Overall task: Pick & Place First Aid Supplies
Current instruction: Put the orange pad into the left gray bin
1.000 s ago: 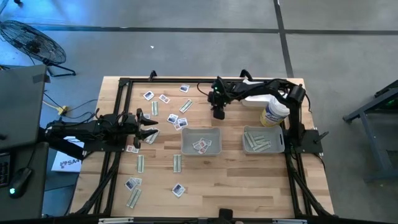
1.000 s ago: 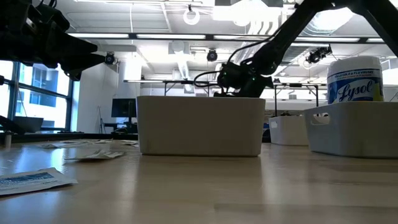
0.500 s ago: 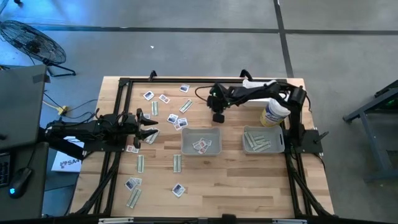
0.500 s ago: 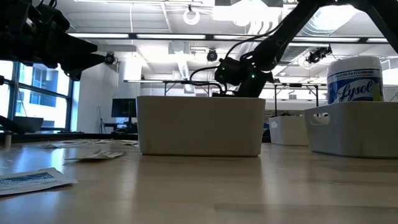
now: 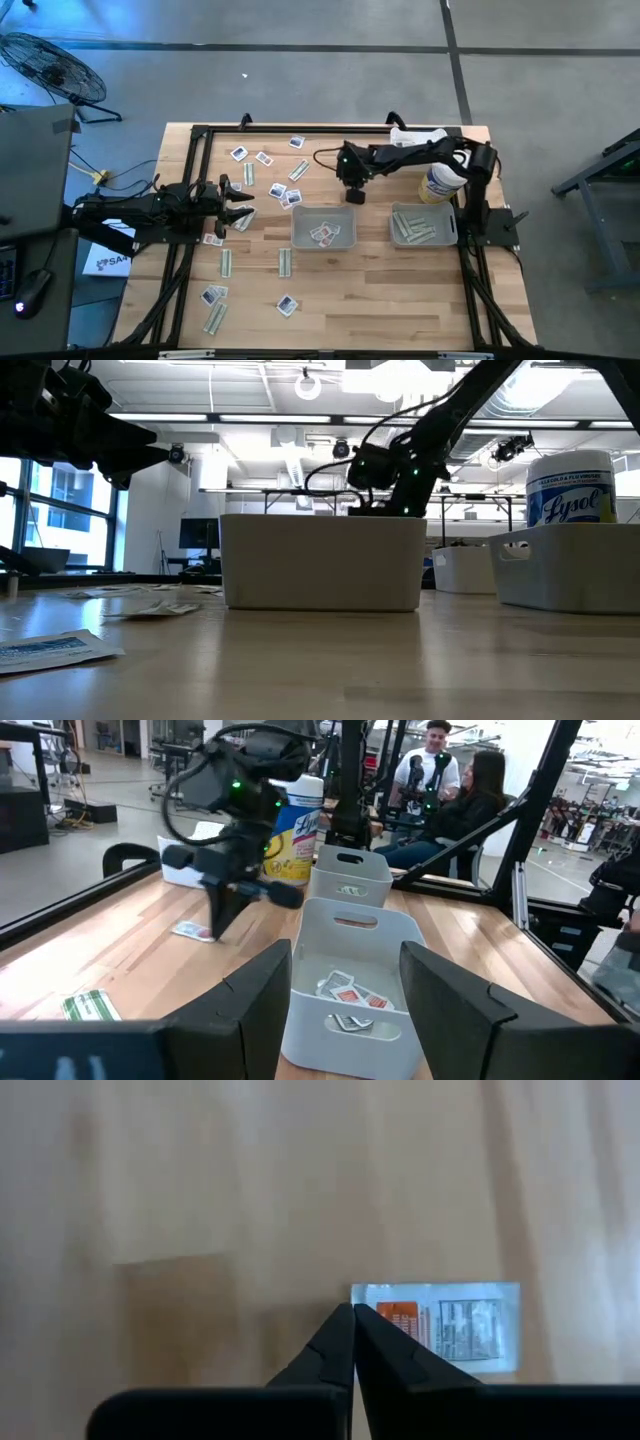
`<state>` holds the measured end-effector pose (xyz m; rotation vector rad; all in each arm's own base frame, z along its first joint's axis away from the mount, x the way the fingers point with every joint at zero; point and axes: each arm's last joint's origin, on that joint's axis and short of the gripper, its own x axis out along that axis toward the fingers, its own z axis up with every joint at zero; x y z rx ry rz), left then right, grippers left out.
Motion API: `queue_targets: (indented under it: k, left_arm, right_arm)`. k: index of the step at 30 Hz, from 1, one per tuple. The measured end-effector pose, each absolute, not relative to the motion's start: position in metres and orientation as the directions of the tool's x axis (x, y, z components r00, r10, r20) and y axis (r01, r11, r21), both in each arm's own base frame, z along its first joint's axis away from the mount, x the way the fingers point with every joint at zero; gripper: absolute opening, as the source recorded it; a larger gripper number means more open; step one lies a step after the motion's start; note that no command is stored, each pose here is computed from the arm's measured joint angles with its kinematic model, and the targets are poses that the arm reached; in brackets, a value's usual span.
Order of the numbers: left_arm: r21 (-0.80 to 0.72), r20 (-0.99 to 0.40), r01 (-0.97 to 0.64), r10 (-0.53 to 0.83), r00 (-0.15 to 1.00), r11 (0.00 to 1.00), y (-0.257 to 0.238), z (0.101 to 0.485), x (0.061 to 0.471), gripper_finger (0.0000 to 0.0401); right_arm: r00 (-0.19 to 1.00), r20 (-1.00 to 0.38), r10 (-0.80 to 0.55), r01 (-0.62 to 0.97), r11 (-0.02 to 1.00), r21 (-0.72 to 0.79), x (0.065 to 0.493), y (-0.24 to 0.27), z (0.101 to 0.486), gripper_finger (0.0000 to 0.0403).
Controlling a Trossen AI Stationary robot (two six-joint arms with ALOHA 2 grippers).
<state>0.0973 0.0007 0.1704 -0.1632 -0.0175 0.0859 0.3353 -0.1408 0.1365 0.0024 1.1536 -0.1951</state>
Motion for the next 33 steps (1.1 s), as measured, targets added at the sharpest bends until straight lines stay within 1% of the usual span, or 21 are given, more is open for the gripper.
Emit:
queue_targets:
  k: [4,11,14,18,21,25,28,33]
  left_arm:
    - [-0.163,0.011,-0.084,0.087,0.996,0.983,0.001,0.171,0.097,0.0186]
    - [-0.163,0.011,-0.084,0.087,0.996,0.983,0.001,0.170,0.097,0.0186]
    - [-0.163,0.011,-0.084,0.087,0.996,0.983,0.001,0.171,0.097,0.0186]
    - [-0.163,0.011,-0.084,0.087,0.996,0.983,0.001,0.170,0.097,0.0186]
    - [-0.163,0.011,-0.084,0.087,0.996,0.983,0.001,0.170,0.097,0.0186]
    - [-0.163,0.010,-0.084,0.087,0.996,0.983,0.001,0.170,0.097,0.0186]
    - [-0.163,0.011,-0.084,0.087,0.996,0.983,0.001,0.171,0.097,0.0186]
    - [-0.163,0.011,-0.084,0.087,0.996,0.983,0.001,0.170,0.097,0.0186]
  right_arm:
    - [0.443,-0.884,-0.148,0.150,0.985,-0.089,0.334,-0.139,0.156,0.0003]
    - [0.444,-0.870,-0.216,0.222,0.967,-0.127,0.328,-0.153,0.165,0.0010]
    - [0.446,-0.873,-0.196,0.239,0.966,-0.095,0.323,-0.163,0.162,0.0030]
    - [0.470,-0.856,-0.215,0.299,0.951,-0.075,0.318,-0.174,0.159,0.0073]
    - [0.511,-0.844,-0.161,0.276,0.961,-0.016,0.314,-0.176,0.152,0.0101]
    - [0.600,-0.797,-0.072,0.167,0.985,0.037,0.315,-0.164,0.141,0.0123]
    - [0.622,-0.779,-0.079,0.159,0.987,0.027,0.315,-0.155,0.134,0.0130]
    - [0.642,-0.759,-0.107,0.150,0.989,-0.012,0.316,-0.150,0.126,0.0129]
